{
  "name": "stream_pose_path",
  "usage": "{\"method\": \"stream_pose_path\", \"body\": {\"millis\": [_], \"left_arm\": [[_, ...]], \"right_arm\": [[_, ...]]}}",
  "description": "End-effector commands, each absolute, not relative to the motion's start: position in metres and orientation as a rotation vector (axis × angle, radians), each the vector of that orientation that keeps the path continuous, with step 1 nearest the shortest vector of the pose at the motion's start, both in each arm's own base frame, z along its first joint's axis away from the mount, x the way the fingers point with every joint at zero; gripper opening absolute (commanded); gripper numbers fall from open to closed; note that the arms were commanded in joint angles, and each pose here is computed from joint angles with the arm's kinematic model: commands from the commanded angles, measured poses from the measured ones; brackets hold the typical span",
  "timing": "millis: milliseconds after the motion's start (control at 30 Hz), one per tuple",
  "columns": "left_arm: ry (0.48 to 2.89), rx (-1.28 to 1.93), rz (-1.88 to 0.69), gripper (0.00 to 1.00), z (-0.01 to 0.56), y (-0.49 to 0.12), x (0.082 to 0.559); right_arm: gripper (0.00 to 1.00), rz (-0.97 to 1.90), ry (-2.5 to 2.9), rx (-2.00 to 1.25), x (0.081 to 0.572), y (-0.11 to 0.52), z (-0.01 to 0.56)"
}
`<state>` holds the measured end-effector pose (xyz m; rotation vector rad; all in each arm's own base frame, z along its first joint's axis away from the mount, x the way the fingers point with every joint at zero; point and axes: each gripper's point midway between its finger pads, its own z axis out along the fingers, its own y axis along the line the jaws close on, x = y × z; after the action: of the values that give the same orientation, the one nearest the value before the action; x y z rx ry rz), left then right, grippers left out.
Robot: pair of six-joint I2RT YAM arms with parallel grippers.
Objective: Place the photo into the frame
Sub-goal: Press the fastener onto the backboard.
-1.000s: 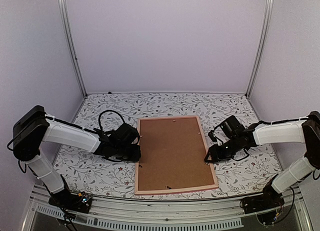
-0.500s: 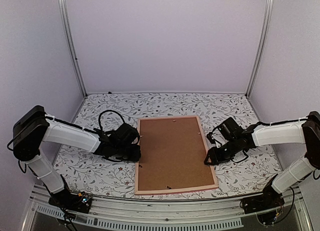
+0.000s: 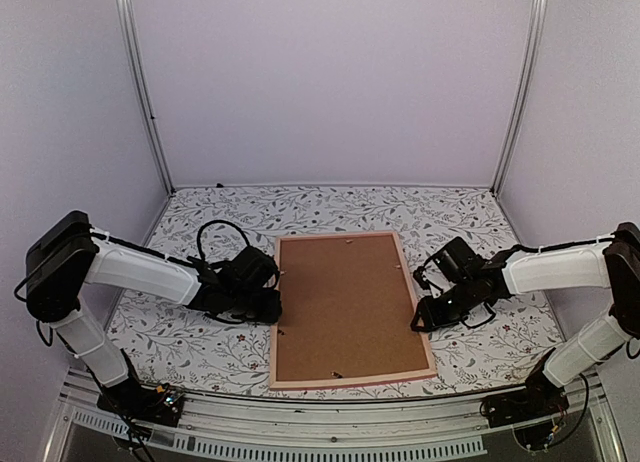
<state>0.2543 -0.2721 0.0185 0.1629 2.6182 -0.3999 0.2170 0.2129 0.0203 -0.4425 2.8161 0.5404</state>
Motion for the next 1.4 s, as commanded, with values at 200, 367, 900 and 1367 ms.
{"method": "stream_pose_path", "body": {"millis": [200,367,900,1367], "left_arm": [[2.652,0.201,-0.4,0.25,0.007,-0.272,0.248],[2.655,0.196,-0.396,0.25,0.006,-0.27,0.247],[2.649,0.199,-0.405,0.25,0.007,-0.27,0.246],[2.648,0.197,-0.408,0.24,0.007,-0.269,0.245]], "right_arm": [[0.25,0.449,2.814,-0.427,0.221,0.204,0.013],[0.2,0.474,2.801,-0.44,0.221,0.207,0.014],[0.35,0.574,2.737,-0.455,0.224,0.219,0.039],[0.27,0.505,2.812,-0.446,0.218,0.211,0.026]]}}
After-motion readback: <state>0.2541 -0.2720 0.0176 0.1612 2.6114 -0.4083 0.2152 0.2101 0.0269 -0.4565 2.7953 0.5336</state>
